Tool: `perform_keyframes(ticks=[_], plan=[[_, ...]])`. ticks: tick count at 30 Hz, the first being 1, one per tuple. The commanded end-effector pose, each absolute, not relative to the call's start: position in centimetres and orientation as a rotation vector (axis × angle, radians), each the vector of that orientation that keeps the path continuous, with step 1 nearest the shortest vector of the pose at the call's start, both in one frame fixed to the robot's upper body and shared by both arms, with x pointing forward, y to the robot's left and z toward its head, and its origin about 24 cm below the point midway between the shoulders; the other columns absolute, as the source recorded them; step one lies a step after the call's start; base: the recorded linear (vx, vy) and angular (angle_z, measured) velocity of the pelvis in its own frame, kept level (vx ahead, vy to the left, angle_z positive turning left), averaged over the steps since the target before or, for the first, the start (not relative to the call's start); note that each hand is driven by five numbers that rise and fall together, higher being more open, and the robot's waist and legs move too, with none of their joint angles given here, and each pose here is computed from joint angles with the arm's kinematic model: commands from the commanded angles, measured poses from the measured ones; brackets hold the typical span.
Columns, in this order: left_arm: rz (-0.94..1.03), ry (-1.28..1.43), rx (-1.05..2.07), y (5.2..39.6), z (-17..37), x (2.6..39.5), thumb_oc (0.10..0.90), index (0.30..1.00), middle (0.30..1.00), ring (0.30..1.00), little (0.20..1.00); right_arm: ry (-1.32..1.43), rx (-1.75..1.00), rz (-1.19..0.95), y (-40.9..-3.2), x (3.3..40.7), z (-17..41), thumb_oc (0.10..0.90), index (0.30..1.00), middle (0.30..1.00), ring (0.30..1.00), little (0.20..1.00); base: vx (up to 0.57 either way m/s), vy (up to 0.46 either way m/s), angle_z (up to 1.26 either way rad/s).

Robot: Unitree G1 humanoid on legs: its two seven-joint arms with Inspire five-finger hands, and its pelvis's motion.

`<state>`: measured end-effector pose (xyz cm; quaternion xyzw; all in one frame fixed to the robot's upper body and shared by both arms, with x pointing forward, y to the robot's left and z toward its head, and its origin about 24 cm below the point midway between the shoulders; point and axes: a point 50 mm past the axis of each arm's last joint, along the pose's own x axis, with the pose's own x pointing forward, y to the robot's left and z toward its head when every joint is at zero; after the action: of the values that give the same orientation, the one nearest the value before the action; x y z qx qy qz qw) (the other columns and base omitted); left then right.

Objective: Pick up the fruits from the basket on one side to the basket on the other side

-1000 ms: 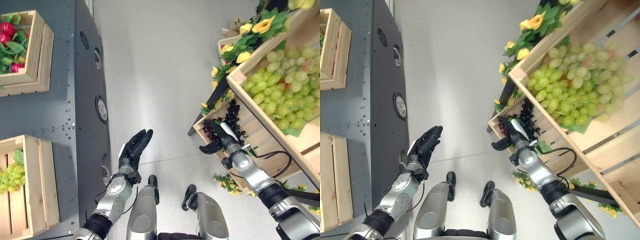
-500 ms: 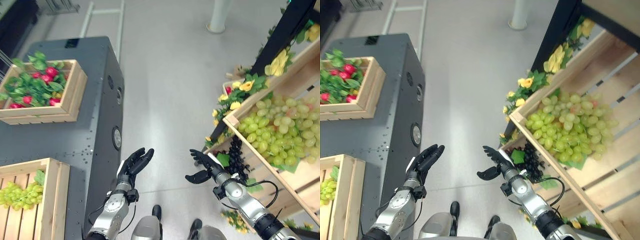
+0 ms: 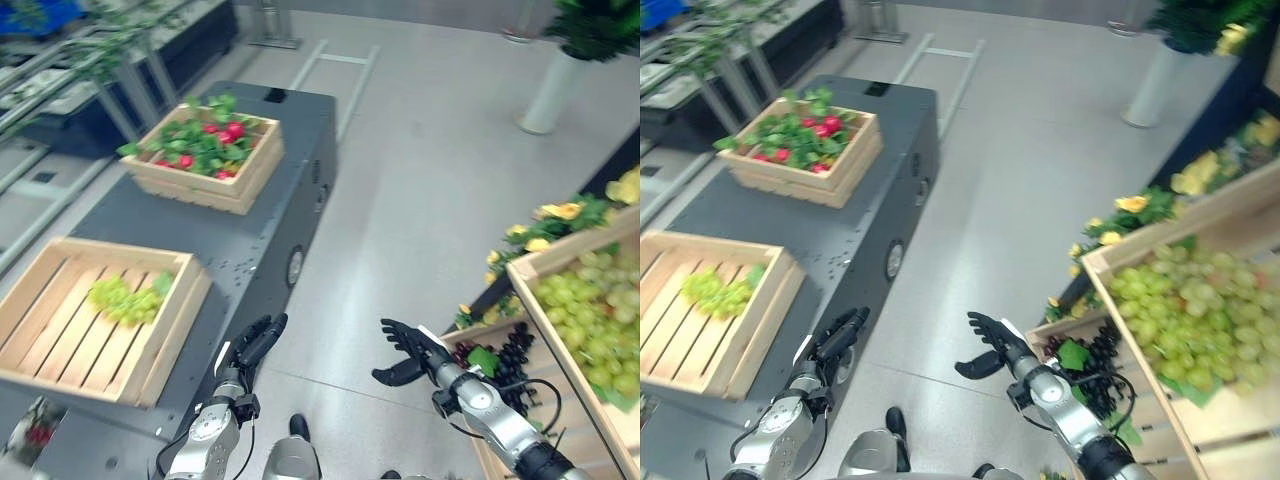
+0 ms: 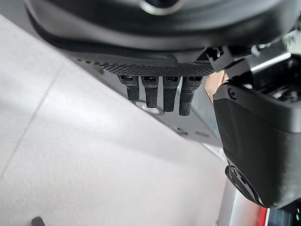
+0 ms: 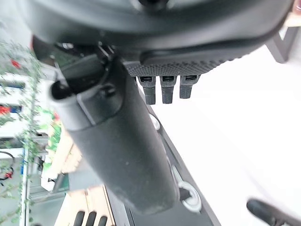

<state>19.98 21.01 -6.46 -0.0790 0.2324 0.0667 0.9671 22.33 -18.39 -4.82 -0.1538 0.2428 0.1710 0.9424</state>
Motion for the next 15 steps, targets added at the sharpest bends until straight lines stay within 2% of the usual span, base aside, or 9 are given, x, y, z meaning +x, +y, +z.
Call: perform_keyframes(ticks=[1, 8, 15], plan=[[0.084, 0.228, -0.119, 20.4, -2.7, 23.3, 0.800, 0.900, 0.900, 0.900, 0.900, 0.260, -0.158, 0.343, -17.1, 24.7, -1.6, 0.800, 0.900, 0.900, 0.900, 0.900, 0.01, 0.250, 0.88], [0.053, 0.172, 0.024, 21.1, -1.6, 22.7, 0.800, 0.900, 0.900, 0.900, 0.900, 0.305, -0.039, 0.348, -15.2, 22.6, -3.2, 0.800, 0.900, 0.900, 0.900, 0.900, 0.05, 0.220, 0.32], [0.006, 0.130, 0.160, 21.1, -0.8, 22.9, 0.800, 0.900, 0.900, 0.900, 0.900, 0.285, -0.037, 0.348, -14.3, 22.8, -2.8, 0.800, 0.900, 0.900, 0.900, 0.900, 0.06, 0.278, 0.11]])
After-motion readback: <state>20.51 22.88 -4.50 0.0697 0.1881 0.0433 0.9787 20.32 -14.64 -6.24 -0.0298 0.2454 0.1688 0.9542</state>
